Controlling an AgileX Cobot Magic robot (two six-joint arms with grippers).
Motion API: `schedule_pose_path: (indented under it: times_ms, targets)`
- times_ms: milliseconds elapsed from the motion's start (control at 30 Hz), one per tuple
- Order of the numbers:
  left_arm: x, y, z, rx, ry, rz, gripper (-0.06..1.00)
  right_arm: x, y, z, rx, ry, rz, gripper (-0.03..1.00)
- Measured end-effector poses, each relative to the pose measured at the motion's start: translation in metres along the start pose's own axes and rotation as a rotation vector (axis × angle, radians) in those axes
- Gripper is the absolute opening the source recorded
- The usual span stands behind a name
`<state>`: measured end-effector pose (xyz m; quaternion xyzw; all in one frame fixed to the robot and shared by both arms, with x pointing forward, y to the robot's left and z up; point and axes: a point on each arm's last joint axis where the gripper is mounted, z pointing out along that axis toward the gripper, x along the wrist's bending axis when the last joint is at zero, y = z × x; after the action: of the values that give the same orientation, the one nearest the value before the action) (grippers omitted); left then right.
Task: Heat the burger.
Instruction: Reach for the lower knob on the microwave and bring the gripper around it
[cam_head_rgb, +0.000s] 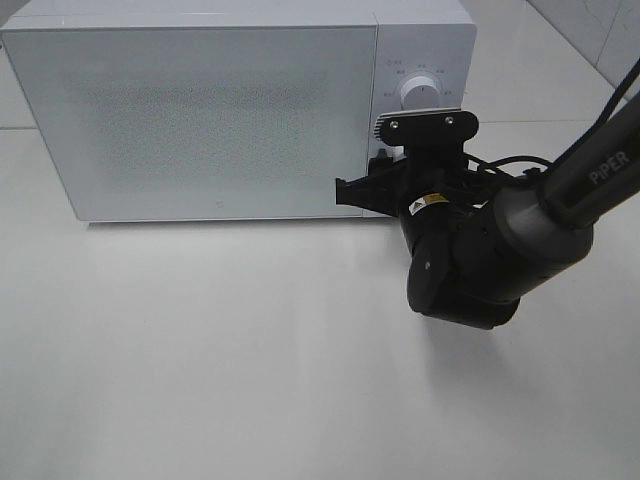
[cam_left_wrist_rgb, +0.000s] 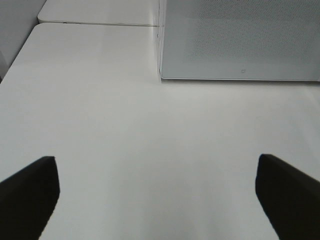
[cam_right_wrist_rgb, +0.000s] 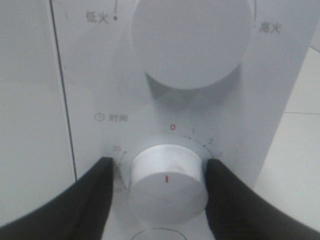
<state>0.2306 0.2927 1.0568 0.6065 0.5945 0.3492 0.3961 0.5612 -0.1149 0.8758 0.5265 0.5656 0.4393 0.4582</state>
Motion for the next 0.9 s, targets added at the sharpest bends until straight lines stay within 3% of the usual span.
schedule_pose_path:
  times_ms: [33, 100, 667, 833, 900]
  targets:
    - [0.0, 0.0, 0.0, 0.0, 0.0, 0.0, 0.99, 0.0, 0.0, 0.0, 0.0, 0.0, 0.0, 0.52]
    - [0.0, 0.0, 0.0, 0.0, 0.0, 0.0, 0.99, -0.001, -0.0002, 0.0, 0.003, -0.011, 0.007, 0.43]
    - [0.0, 0.0, 0.0, 0.0, 0.0, 0.0, 0.99, -0.0005, -0.0001, -0.0003, -0.002, -0.002, 0.033, 0.43]
    - [0.0, 0.0, 0.0, 0.0, 0.0, 0.0, 0.99, -0.0003, -0.0003, -0.0006, -0.005, 0.006, 0.189, 0.43]
    - [0.0, 0.0, 0.0, 0.0, 0.0, 0.0, 0.99, 0.0, -0.0004, -0.0009, -0.005, 0.013, 0.331, 0.43]
